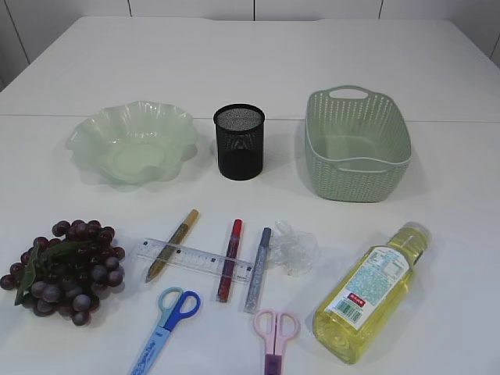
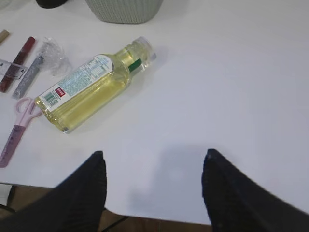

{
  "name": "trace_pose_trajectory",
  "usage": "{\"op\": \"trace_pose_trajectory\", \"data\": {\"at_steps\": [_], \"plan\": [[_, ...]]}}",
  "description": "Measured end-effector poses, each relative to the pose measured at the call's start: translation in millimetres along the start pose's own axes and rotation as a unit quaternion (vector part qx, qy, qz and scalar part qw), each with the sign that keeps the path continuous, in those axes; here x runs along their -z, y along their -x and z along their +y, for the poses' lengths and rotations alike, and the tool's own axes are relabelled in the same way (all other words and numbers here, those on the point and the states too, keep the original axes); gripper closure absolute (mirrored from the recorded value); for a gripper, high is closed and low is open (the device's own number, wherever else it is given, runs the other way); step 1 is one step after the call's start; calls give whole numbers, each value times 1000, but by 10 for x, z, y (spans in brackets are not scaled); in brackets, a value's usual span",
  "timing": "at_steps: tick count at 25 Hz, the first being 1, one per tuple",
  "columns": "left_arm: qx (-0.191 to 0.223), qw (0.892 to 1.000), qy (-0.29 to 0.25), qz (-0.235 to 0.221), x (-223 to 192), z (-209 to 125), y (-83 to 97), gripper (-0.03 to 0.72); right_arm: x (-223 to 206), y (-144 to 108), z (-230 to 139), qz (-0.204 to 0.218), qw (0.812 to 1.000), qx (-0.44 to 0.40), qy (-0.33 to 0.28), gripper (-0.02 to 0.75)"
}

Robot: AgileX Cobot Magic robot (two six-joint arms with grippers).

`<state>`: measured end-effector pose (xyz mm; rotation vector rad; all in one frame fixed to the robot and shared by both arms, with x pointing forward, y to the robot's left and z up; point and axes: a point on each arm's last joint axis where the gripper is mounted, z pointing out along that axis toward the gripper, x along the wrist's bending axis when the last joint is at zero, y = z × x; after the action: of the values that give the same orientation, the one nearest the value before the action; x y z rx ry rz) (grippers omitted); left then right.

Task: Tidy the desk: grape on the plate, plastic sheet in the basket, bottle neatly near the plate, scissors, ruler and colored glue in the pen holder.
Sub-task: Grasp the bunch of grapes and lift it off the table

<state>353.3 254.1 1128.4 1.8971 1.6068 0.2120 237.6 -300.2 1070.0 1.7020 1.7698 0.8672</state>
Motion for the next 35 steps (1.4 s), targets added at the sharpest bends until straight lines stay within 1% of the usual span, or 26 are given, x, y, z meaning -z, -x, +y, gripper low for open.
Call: {"op": "trace_pose_trajectory", "data": {"at_steps": [5, 8, 11, 13, 17, 21, 26, 29, 35], "plan": [[31, 998, -61, 8, -269, 118, -53, 211, -53, -34, 377, -8, 996, -68, -51, 248], [48, 994, -95, 13, -430, 206, -83, 203, -145, -54, 576, -14, 993, -83, -82, 248], [57, 992, -111, 19, -546, 376, -96, 162, -263, -68, 704, -19, 990, -88, -110, 248], [64, 991, -117, 31, -628, 533, -117, 129, -346, -75, 761, -21, 988, -89, -121, 248], [90, 986, -131, 58, -832, 800, -175, 104, -475, -82, 817, -25, 985, -89, -144, 248], [116, 978, -159, 72, -1110, 937, -239, 102, -527, -84, 835, -27, 984, -88, -154, 248], [142, 970, -184, 67, -1475, 992, -301, 101, -532, -85, 838, -27, 984, -88, -154, 248], [155, 968, -190, 63, -1692, 1010, -341, 101, -532, -87, 839, -26, 984, -90, -153, 248], [164, 965, -194, 69, -1982, 1016, -423, 99, -529, -87, 843, -26, 984, -90, -152, 248]]}}
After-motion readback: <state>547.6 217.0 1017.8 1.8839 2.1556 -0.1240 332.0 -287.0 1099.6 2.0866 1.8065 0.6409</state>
